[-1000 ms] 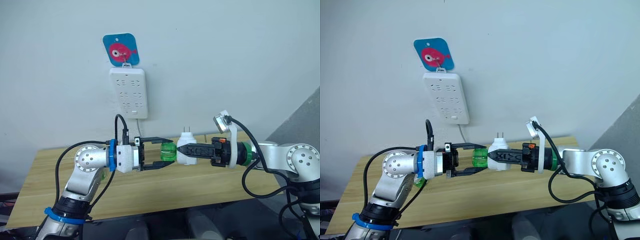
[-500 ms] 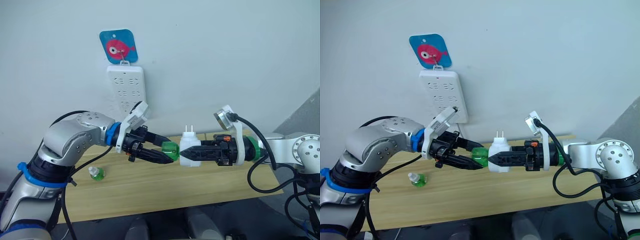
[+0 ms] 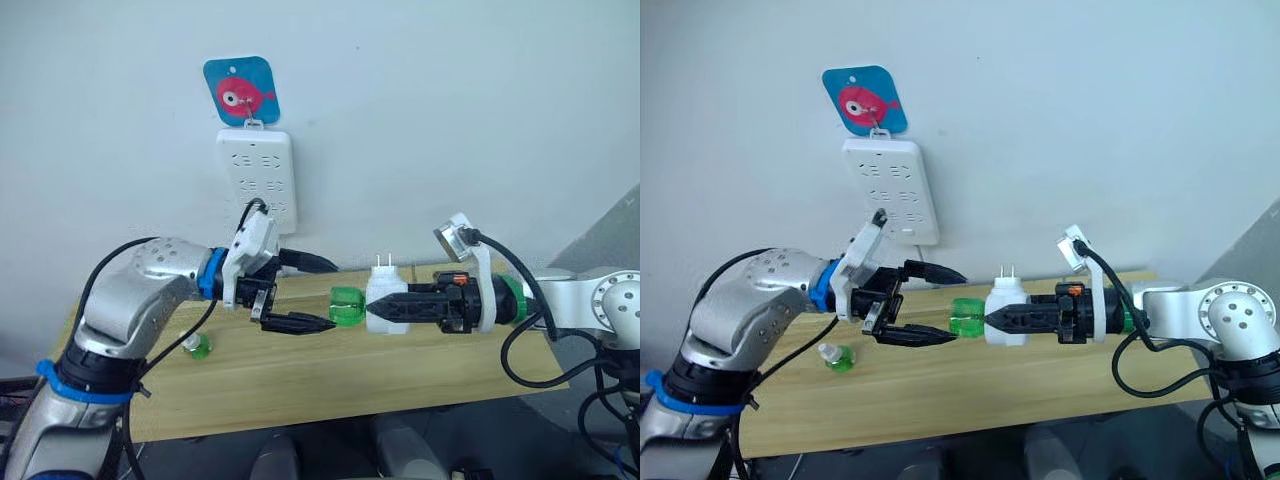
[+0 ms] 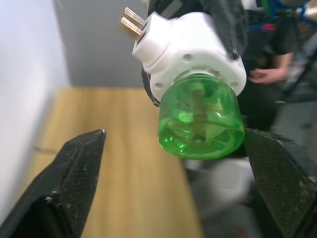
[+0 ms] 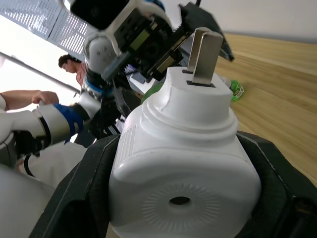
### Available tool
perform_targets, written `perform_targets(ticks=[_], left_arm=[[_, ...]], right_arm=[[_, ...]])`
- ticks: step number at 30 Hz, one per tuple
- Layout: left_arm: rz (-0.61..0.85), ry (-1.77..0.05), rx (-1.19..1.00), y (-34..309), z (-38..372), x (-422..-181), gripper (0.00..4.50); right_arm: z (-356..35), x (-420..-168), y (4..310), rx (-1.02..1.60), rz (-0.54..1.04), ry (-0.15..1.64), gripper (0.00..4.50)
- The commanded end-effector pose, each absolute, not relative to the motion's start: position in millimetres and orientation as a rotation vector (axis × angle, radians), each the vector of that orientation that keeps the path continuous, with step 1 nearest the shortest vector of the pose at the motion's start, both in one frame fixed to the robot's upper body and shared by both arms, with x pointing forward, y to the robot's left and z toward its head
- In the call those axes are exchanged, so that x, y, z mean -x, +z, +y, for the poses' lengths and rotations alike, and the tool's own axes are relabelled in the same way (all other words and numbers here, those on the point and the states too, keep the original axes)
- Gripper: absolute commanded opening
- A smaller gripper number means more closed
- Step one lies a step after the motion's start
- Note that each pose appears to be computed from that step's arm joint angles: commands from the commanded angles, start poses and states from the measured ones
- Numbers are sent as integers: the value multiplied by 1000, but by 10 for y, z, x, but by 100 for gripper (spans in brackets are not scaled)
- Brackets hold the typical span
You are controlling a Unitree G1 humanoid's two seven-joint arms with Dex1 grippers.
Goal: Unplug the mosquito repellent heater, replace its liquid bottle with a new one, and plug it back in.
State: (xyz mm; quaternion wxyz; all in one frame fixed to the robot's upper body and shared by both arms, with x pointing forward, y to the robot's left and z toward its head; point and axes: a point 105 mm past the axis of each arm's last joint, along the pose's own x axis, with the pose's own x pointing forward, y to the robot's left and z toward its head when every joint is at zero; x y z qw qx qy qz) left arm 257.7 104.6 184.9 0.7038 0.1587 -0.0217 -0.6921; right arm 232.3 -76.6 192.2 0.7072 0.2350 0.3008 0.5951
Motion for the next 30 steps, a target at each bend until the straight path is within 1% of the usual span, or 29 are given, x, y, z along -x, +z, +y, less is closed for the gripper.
perform_targets(ticks=[1,3,4,6,9,15,21,24,29,30], left_arm=[[-324,-1456,-567,1951,1131,-2537,450],[-405,-1424,-600,1917,1162,-2504,450],[-490,-1407,-640,1930,1160,-2475,450],[-586,-1374,-678,1933,1143,-2448,450],[-693,-1370,-727,1887,1075,-2375,450],[-767,-1310,-766,1842,991,-2411,450],[-765,-1282,-789,1787,915,-2507,450],[-781,-1282,-786,1824,892,-2518,390],[-803,-1294,-780,1884,877,-2477,227],[-808,-1293,-779,1897,879,-2469,207]], right_arm=[[-761,-2267,2043,-577,641,1360,311],[-760,-2281,2035,-591,638,1351,311],[-757,-2284,2030,-594,638,1348,311],[-751,-2289,2023,-599,637,1343,311],[-732,-2304,2015,-604,635,1335,311],[-714,-2310,2010,-606,632,1329,311],[-695,-2299,2025,-605,626,1341,311],[-695,-2293,2022,-601,629,1342,311],[-699,-2295,2014,-602,630,1336,311],[-699,-2297,2011,-603,630,1333,311]])
